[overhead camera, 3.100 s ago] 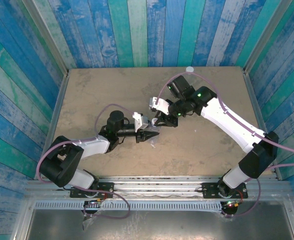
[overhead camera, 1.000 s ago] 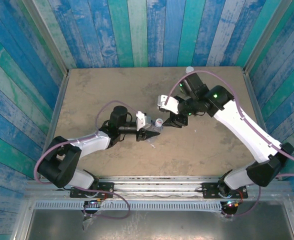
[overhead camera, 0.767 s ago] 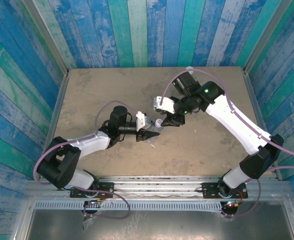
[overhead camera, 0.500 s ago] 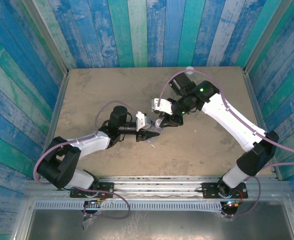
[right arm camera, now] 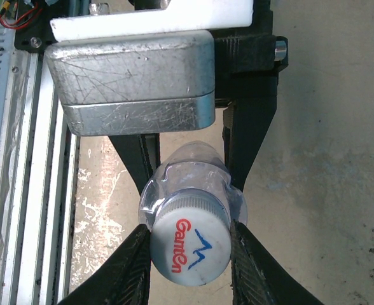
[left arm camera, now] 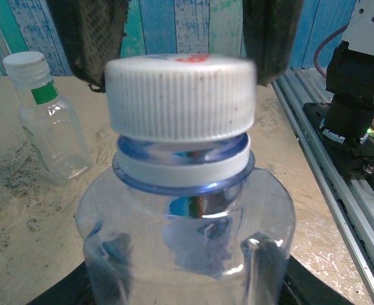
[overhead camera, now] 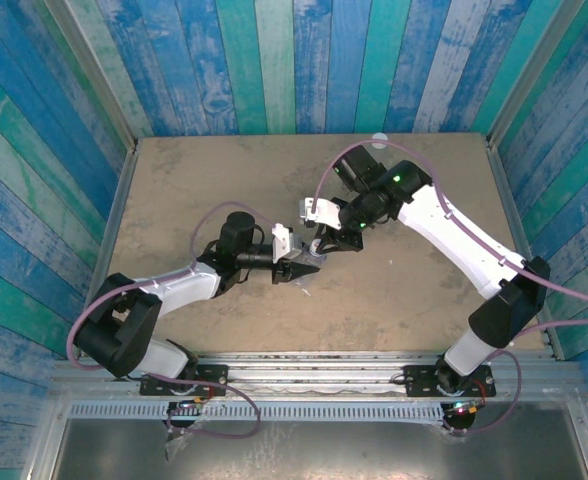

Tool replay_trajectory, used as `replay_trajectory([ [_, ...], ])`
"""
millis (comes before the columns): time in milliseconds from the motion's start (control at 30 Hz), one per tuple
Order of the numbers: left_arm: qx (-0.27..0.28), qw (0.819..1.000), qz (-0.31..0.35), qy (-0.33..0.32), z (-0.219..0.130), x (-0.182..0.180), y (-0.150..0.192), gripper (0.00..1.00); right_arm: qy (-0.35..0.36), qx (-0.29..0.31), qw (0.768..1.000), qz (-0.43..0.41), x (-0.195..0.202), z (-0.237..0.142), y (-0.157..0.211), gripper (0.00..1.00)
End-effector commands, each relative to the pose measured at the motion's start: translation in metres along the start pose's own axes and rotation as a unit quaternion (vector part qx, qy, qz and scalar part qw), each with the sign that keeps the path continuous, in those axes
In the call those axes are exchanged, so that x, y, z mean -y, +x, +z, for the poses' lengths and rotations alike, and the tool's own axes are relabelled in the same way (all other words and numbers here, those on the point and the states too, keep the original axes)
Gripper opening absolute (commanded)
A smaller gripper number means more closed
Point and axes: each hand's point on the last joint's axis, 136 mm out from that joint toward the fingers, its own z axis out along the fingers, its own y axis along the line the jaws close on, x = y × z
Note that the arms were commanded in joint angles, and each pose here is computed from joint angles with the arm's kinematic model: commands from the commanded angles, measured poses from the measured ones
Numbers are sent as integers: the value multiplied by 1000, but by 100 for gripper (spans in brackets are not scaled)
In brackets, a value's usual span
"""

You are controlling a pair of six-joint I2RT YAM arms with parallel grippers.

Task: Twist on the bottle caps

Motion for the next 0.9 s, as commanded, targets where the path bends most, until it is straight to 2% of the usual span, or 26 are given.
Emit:
replay_trajectory([
  [0, 32, 999, 30, -12, -6, -4, -31, 47, -17, -4, 1000, 5, -7, 1, -1, 31],
  [167, 41, 997, 29, -57, -7, -21, -40, 48, -3, -10, 998, 62, -1, 1, -1, 26],
  [267, 41, 994, 33, -100, -8, -40, -44, 47, 41, -29, 986, 158, 18, 3, 3, 21],
  [367, 44, 989, 39, -138, -9, -56, -49, 47, 75, -40, 963, 255, 31, 5, 10, 18],
  [467, 43, 985, 41, -163, -9, -68, -50, 47, 91, -45, 935, 339, 34, 8, 15, 19],
  [633, 41, 980, 43, -189, -10, -79, -50, 47, 159, -52, 847, 504, 46, 9, 33, 20],
  [700, 32, 982, 45, -183, -8, -79, -47, 47, 164, -49, 831, 529, 46, 9, 34, 22],
  [767, 23, 984, 46, -169, -5, -76, -42, 47, 158, -42, 834, 527, 46, 7, 30, 27],
  [867, 17, 988, 43, -148, -3, -68, -36, 47, 146, -11, 862, 486, 46, -4, 12, 39],
])
